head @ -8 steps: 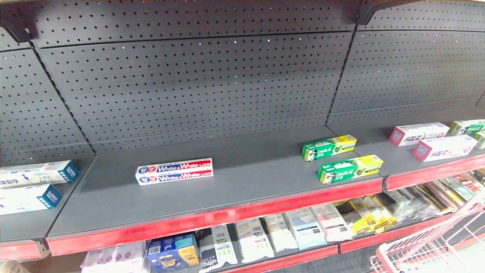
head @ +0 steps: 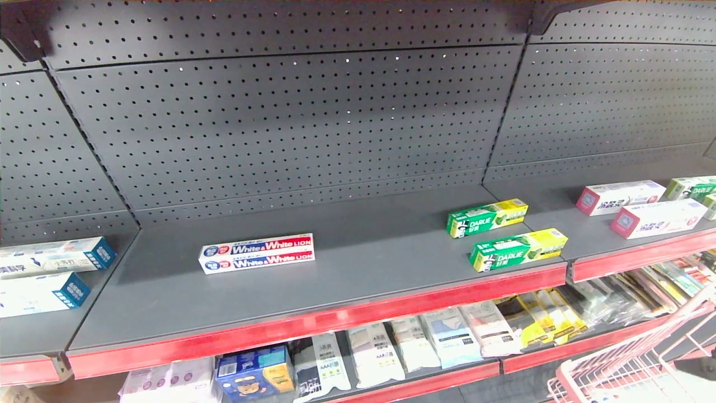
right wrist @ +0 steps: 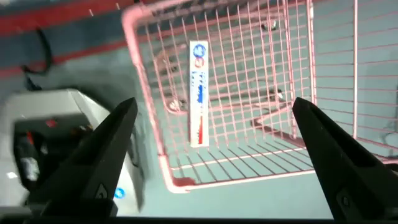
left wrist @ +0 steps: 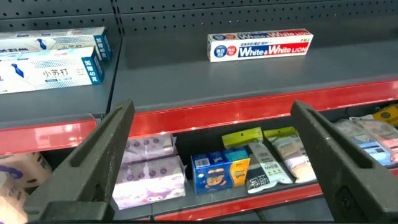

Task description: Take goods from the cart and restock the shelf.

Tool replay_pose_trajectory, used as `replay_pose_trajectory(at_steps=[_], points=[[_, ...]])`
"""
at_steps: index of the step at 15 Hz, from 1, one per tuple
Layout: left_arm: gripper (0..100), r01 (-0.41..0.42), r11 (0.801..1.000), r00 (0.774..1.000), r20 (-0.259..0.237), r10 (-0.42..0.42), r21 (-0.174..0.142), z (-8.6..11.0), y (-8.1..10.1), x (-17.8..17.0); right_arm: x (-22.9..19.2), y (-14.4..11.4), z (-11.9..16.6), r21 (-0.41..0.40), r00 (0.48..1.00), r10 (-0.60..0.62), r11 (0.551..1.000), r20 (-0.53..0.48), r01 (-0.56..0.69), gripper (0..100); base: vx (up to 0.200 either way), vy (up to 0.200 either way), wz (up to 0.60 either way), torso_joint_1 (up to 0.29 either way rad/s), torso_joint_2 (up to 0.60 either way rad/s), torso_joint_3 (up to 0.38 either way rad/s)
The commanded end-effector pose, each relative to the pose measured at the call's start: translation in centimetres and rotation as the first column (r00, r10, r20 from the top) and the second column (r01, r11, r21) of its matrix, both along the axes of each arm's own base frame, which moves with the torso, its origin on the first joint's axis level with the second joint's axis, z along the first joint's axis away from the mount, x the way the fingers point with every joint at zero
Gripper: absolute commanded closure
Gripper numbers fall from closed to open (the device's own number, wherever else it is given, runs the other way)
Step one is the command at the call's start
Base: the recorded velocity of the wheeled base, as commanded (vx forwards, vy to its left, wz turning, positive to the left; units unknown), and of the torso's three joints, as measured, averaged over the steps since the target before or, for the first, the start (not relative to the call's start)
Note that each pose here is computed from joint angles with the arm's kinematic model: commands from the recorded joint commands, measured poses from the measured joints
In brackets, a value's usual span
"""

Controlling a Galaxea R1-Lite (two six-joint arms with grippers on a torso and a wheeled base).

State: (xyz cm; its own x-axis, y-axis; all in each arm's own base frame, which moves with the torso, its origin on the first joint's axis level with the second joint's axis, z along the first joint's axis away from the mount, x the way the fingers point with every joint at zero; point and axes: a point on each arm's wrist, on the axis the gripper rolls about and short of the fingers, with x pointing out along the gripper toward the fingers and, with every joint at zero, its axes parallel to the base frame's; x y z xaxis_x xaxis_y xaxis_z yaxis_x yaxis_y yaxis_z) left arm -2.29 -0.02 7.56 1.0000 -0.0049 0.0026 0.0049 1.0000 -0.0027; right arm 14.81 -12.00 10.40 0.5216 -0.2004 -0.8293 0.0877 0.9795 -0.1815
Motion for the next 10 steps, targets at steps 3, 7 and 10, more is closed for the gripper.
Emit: replay_pose_trajectory(at_steps=[3,7,10], points=[[0,0.0,1.0,1.0,-0.001,0.0,0.0,0.0,0.0,0.0,-2.1,-3.1,-6.4,0.093,0.972,0.135,0.989,-0.193,-0.119,0,0.0,0.0,0.0,0.0,0.0,0.0],[0,0.0,1.0,1.0,-0.001,0.0,0.0,0.0,0.0,0.0,-3.3,-4.9,-8.2,0.115,0.952,0.186,0.98,-0.245,-0.162,0,0.0,0.0,0.0,0.0,0.0,0.0],[0,0.0,1.0,1.0,-0.001,0.0,0.0,0.0,0.0,0.0,-2.6,-6.0,-8.6,0.109,0.952,0.187,0.98,-0.243,-0.165,0,0.0,0.0,0.0,0.0,0.0,0.0]])
